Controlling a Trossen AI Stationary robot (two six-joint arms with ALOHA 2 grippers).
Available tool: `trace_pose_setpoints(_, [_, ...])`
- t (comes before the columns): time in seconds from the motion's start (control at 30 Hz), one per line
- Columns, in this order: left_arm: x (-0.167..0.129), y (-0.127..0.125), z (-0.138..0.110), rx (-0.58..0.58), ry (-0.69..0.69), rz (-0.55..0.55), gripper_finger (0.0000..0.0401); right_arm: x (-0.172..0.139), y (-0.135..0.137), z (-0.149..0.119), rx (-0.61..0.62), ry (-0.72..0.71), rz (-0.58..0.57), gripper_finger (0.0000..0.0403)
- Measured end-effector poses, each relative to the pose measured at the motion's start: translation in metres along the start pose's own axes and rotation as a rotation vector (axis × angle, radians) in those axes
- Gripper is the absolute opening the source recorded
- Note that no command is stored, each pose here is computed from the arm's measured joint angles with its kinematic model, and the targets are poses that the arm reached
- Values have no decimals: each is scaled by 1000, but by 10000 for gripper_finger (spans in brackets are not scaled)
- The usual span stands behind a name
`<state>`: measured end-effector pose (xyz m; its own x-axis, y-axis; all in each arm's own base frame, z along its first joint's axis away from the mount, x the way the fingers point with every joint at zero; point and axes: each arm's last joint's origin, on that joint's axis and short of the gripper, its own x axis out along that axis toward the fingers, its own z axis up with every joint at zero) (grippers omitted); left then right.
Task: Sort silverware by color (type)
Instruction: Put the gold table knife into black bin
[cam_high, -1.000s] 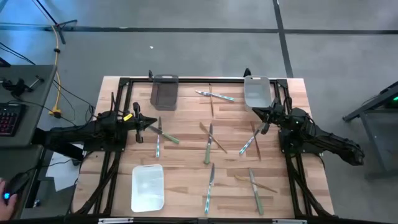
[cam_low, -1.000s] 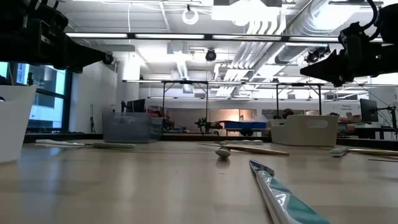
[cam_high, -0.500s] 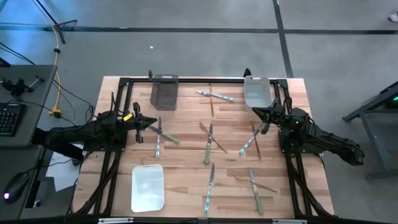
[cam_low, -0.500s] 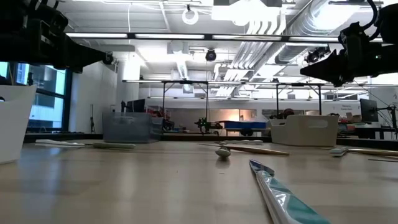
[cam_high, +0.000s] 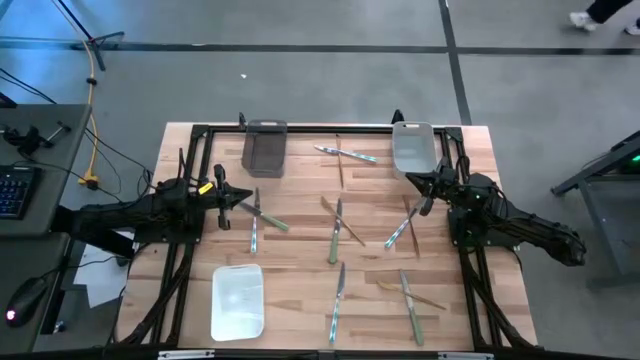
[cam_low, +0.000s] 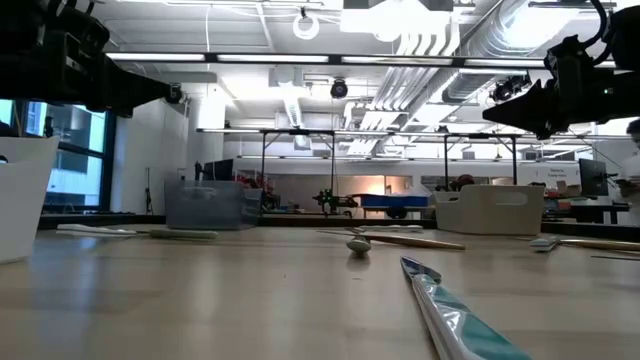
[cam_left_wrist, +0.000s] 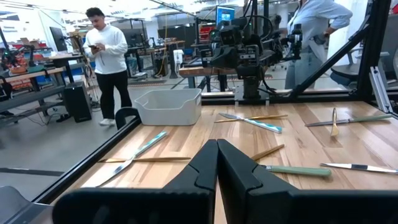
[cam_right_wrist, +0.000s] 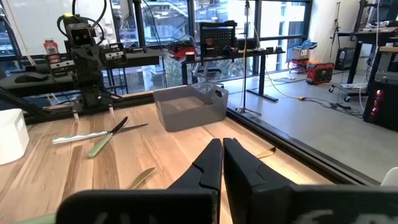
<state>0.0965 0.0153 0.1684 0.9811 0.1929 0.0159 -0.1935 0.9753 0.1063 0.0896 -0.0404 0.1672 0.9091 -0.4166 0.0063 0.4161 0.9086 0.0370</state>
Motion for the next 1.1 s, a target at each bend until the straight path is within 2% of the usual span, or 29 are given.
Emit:
trace_pose_setpoints(0.2, [0,0,0,0,4,0,1,0,0,3,-55,-34,-16,0])
trace_pose_setpoints(0.4, [0,0,0,0,4,0,1,-3,2,24,79,-244,43,0])
trace_pose_setpoints(0.53, [0,0,0,0,4,0,1,-5,3,35,117,-363,68,0])
trace_pose_setpoints(0.7, [0,0,0,0,4,0,1,3,6,29,113,-282,120,0])
trace_pose_setpoints(1.1, [0,0,0,0,4,0,1,40,29,13,134,-27,106,1])
